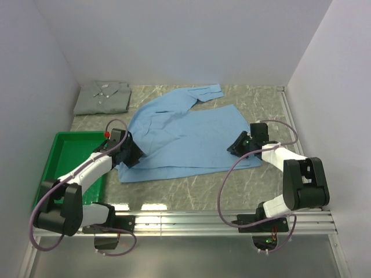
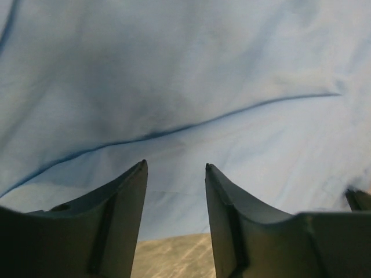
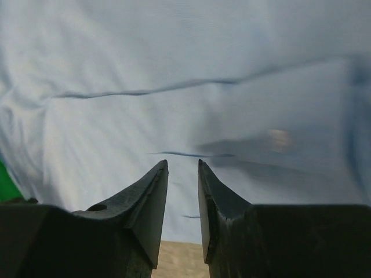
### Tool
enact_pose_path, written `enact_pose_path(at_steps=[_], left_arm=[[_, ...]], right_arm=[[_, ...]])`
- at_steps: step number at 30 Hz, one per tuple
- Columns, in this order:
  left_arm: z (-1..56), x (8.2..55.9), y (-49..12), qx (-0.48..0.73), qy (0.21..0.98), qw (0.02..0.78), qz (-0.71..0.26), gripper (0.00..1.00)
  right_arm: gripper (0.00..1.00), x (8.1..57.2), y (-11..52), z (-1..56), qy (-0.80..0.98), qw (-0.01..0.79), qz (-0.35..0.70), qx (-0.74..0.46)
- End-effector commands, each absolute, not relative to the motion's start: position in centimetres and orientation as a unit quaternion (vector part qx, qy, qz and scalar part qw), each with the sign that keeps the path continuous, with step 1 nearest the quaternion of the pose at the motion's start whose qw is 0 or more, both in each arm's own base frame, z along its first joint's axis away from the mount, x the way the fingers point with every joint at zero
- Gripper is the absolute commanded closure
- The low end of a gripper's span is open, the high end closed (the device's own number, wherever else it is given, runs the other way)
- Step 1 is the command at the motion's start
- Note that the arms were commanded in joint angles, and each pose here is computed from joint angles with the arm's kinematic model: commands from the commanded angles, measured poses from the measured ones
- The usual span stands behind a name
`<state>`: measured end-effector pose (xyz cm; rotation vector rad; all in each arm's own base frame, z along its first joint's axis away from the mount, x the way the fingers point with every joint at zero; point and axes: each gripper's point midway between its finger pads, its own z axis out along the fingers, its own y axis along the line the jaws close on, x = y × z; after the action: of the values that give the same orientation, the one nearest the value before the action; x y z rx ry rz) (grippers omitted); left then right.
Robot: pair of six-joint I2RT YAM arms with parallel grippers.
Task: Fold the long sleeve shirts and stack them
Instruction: Fold the shirt
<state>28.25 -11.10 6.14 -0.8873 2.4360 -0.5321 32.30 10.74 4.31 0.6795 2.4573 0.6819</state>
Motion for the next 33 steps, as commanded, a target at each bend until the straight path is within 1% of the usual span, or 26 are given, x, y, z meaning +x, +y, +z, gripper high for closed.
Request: enact_pose_path(at_steps=[1,5,10,12,15,16,17,19,20,21,22,24,26,27,29,30,33], left_arm=[[4.1,27.8,-10.3,-0.352,0.888,0.241,-0.17,0.51],[2.2,26.5,-9.1,-0.375,0.889,0.224,-0.137,0.52],[2.3,25.8,-7.6,-0.388,0.884,0.234,-0.114,0.46],[3.3,26.0,-7.2,-0.385,0.883,0.247,-0.109,0.42],[5.4,27.0,-7.2,-0.368,0.882,0.27,-0.114,0.33],[6.1,27.2,-7.4,-0.352,0.886,0.276,-0.121,0.31],[7.5,28.1,-7.6,-0.345,0.884,0.289,-0.128,0.25],[8.7,28.5,-8.1,-0.324,0.889,0.296,-0.13,0.19],[10.1,29.4,-8.8,-0.302,0.891,0.31,-0.139,0.14],[10.1,29.8,-9.3,-0.29,0.896,0.306,-0.141,0.11],[10.4,30.1,-9.7,-0.282,0.898,0.304,-0.143,0.09],[10.7,31.3,-11.0,-0.254,0.908,0.302,-0.143,0.02],[10.9,32.3,-11.6,-0.236,0.915,0.303,-0.125,0.02],[9.6,32.3,-12.2,-0.226,0.925,0.285,-0.111,0.02],[9.0,32.7,-12.9,-0.213,0.932,0.274,-0.1,0.03],[7.8,32.5,-13.4,-0.206,0.939,0.259,-0.093,0.03],[6.0,32.2,-14.1,-0.195,0.948,0.239,-0.084,0.05]], right_arm=[[0.66,31.1,8.0,3.4,0.901,0.238,0.215,0.291],[0.66,29.8,4.9,2.0,0.899,0.222,0.174,0.335],[0.64,28.8,0.3,1.5,0.887,0.225,0.117,0.386],[0.64,28.7,-0.6,2.0,0.888,0.23,0.103,0.386],[0.62,29.7,-0.9,4.3,0.89,0.276,0.082,0.353],[0.61,30.5,0.7,5.6,0.897,0.294,0.086,0.319],[0.59,31.0,0.8,6.5,0.899,0.312,0.068,0.298],[0.57,31.7,3.0,8.1,0.909,0.327,0.066,0.249],[0.54,32.8,4.9,9.7,0.912,0.346,0.07,0.208],[0.52,33.0,6.0,9.6,0.92,0.339,0.069,0.186],[0.5,34.0,7.1,10.8,0.918,0.351,0.075,0.167],[0.46,34.3,9.9,10.0,0.932,0.334,0.078,0.118],[0.43,35.2,11.9,10.6,0.935,0.333,0.083,0.085],[0.43,34.9,13.2,9.1,0.946,0.307,0.077,0.065],[0.43,35.3,14.9,8.8,0.952,0.291,0.081,0.035],[0.43,34.4,15.9,7.2,0.963,0.259,0.074,0.015],[0.43,33.7,16.7,5.5,0.972,0.227,0.06,-0.002]])
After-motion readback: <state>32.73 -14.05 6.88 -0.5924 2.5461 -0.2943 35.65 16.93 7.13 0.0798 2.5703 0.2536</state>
